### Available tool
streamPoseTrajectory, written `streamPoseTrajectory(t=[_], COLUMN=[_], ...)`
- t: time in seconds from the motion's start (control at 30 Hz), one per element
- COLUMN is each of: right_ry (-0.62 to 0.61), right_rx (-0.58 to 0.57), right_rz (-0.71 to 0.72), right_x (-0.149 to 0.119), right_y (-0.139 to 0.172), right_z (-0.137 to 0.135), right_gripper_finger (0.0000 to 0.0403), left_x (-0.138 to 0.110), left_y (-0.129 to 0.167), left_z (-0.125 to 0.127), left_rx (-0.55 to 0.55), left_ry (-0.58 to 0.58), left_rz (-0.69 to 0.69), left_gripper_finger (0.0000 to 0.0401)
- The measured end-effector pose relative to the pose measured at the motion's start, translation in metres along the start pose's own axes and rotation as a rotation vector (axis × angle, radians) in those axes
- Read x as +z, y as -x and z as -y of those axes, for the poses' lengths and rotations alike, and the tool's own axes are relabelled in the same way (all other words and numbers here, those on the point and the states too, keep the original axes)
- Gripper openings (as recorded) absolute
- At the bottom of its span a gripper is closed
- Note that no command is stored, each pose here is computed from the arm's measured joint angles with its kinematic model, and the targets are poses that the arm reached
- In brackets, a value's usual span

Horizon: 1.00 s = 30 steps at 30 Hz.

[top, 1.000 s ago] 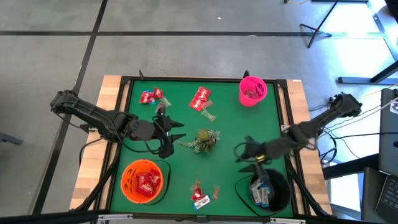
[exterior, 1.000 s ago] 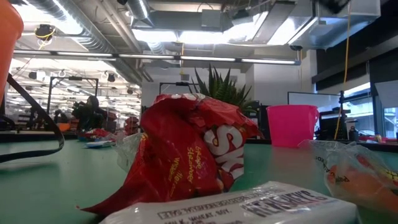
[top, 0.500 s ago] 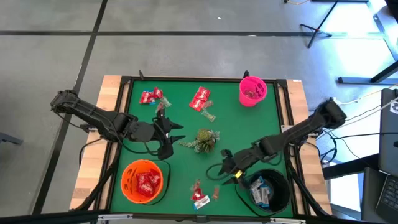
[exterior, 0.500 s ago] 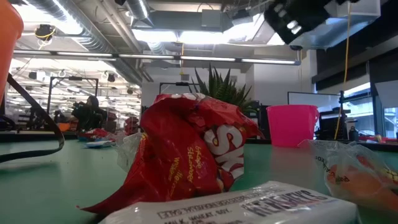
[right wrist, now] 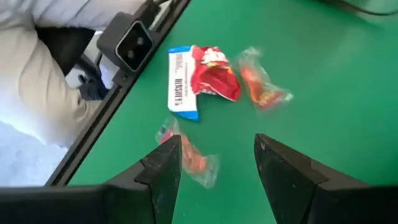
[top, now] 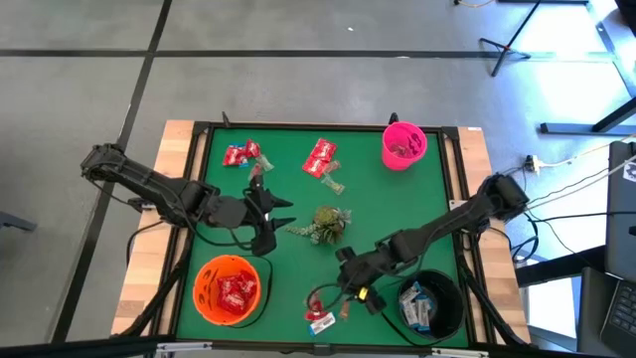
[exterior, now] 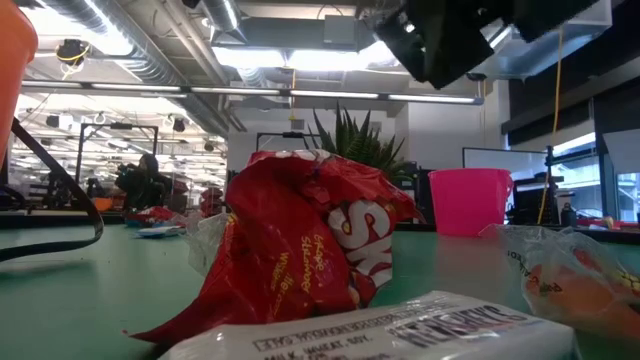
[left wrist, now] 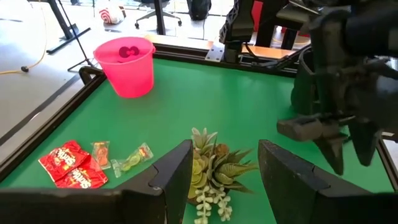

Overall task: Sort candy
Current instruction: Put the orange gummy into the pink bucket

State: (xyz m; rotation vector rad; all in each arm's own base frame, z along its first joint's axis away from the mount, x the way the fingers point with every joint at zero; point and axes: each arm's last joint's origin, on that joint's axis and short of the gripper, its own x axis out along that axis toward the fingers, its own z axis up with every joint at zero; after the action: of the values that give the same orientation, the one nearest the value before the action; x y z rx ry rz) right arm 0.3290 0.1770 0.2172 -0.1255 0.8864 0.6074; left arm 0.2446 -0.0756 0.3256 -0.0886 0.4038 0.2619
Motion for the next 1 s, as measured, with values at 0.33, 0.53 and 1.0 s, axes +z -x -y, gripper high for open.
streamPoseTrajectory(t=[0.33, 0.53, 1.0], right_ry=[0.091, 0.108, 0.132], right_rx=[-0.017, -0.033, -0.043], right_rz=[-0.076, -0.119, -0.186], right_x=[-0.005, -0.013, -0.024], right_y=[-0.037, -0.051, -0.065], right_z=[-0.007, -0.005, -0.013], right_gripper_finger=[0.0200, 0.0197, 0.0147], left_x=[-0.001, -0.001, -0.001], left_y=[0.002, 0.002, 0.003], left_z=[0.003, 0.003, 0.005], left_rx=[-0.014, -0.013, -0.020], left_ry=[-0.011, -0.011, -0.008], left_rz=[0.000, 0.000, 0.000], left_gripper_finger=[0.0172, 0.0172, 0.0172])
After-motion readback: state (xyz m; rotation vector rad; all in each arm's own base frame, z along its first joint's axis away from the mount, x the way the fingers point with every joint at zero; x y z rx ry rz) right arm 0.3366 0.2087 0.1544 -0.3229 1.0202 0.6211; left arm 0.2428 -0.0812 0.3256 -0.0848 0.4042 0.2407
